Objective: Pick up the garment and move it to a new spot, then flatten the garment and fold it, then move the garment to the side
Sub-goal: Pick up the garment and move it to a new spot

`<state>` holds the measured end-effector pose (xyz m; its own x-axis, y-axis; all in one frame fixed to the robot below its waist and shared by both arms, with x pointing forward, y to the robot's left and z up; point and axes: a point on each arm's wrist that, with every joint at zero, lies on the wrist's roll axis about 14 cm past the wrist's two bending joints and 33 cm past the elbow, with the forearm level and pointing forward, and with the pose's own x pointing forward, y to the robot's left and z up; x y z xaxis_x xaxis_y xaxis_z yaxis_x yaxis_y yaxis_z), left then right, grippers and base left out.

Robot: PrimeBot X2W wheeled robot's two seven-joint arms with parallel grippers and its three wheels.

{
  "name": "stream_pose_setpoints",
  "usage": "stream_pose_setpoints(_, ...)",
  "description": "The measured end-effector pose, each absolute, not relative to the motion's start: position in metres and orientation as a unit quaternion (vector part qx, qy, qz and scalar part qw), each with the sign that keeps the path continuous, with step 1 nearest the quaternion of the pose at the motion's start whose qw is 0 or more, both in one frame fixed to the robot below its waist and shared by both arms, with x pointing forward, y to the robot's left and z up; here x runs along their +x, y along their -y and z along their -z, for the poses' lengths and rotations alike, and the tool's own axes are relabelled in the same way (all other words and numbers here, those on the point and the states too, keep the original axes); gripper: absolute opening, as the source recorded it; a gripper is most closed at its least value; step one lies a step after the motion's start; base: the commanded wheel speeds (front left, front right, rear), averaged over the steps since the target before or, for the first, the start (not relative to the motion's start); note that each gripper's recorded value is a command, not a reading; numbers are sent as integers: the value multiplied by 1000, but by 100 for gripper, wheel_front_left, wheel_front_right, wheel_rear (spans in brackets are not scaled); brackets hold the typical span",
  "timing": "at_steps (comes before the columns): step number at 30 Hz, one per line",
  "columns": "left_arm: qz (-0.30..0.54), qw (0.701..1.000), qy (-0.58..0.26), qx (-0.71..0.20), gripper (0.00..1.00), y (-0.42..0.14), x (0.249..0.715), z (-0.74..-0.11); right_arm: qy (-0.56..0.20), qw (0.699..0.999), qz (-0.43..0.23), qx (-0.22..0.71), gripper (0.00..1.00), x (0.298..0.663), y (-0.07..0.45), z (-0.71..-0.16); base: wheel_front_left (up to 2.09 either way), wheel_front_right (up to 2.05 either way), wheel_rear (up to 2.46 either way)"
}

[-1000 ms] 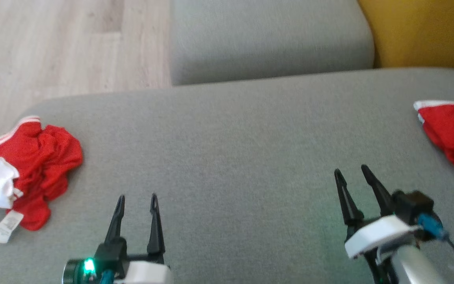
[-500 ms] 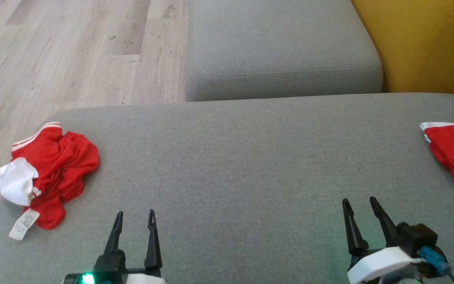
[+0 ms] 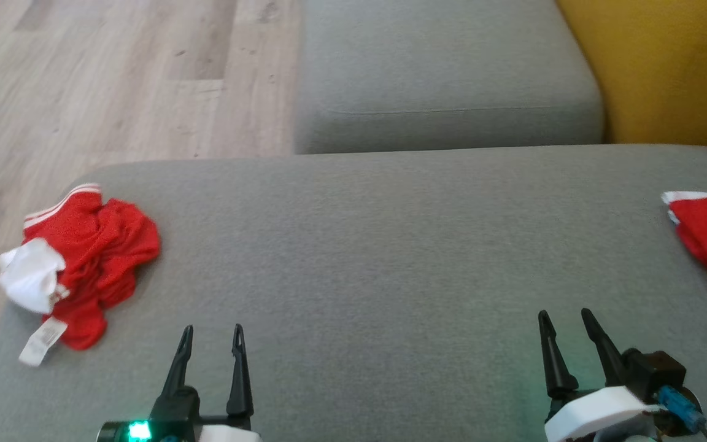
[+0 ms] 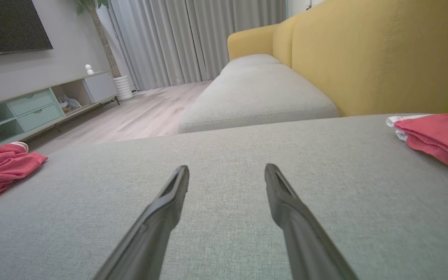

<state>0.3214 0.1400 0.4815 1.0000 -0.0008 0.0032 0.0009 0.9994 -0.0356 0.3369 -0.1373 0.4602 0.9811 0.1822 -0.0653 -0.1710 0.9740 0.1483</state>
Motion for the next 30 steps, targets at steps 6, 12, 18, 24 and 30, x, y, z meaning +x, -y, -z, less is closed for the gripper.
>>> stream_pose_setpoints(6, -34, 999, 5, -12, 100, -160, 315, -482, -42, 990, -121, 64, 100, 348, 117, -461, 0, 0, 0)
stream_pose_setpoints(12, -105, 994, 15, -11, 100, -203, 300, -487, -49, 981, -179, 60, 100, 358, 78, -460, 0, 0, 0)
stream_pose_setpoints(18, -177, 984, 17, -3, 100, -244, 273, -487, -60, 966, -246, 58, 100, 362, 30, -458, 0, 0, 0)
stream_pose_setpoints(24, -237, 971, 12, -2, 100, -274, 245, -484, -71, 953, -289, 57, 100, 364, -1, -453, 0, 0, 0)
stream_pose_setpoints(30, -267, 964, 11, 4, 100, -291, 237, -487, -80, 948, -303, 62, 100, 368, -11, -447, 0, 0, 0)
